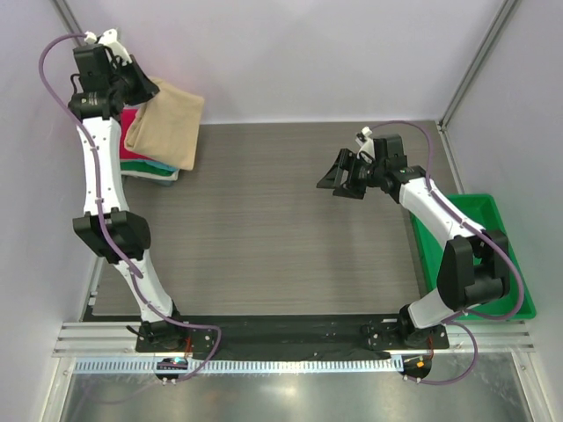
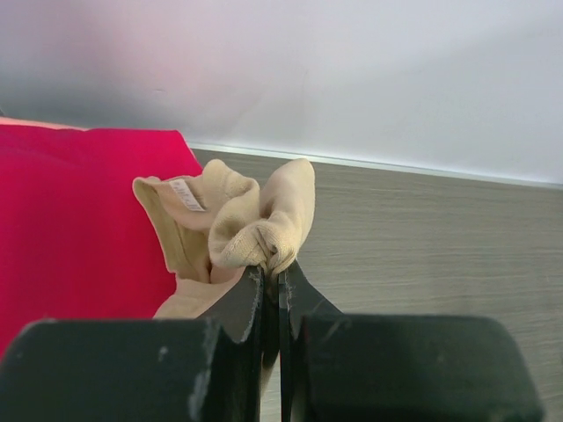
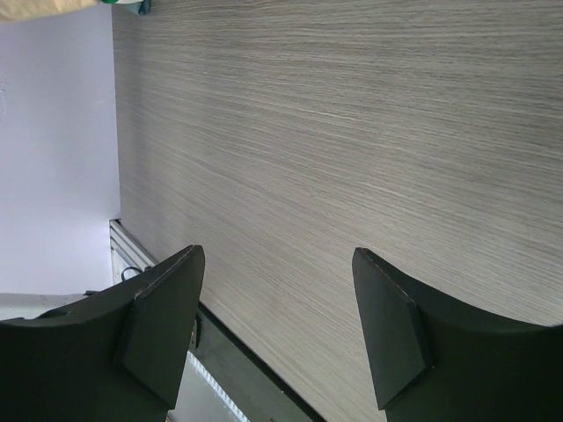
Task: Fold and stack the t-shirts
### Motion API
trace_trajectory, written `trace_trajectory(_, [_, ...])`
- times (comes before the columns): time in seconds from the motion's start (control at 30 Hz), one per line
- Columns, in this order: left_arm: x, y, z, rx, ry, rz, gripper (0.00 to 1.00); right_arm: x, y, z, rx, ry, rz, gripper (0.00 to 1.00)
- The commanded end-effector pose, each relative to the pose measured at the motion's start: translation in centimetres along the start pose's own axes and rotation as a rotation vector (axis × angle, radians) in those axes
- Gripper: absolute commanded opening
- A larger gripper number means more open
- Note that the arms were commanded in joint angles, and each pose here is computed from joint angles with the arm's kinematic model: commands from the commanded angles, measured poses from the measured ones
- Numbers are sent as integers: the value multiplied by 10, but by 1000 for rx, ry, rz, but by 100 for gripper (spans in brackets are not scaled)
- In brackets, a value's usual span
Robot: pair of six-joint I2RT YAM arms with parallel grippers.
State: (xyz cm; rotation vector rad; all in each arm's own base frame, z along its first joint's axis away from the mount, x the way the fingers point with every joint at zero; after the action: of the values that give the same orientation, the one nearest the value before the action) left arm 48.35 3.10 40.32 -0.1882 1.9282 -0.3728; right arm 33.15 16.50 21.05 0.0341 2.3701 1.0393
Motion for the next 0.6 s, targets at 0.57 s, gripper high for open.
trace_trajectory(0.57, [-35,50,31,-51,-113,128,0,9,8,15,-41,27,-15,74])
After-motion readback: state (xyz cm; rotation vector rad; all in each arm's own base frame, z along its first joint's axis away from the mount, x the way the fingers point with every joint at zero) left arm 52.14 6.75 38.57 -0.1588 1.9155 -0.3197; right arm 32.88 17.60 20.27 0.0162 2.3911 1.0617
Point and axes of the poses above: each gripper's point midway between its finger pads, its own z axis out along the fingers, its own y axis along the line the jaws close on, x = y × z, the point moved 5 cm from there along -z, back along the fingers, and after that the axes turned 2 degrees about -z, right-handed, at the moved point
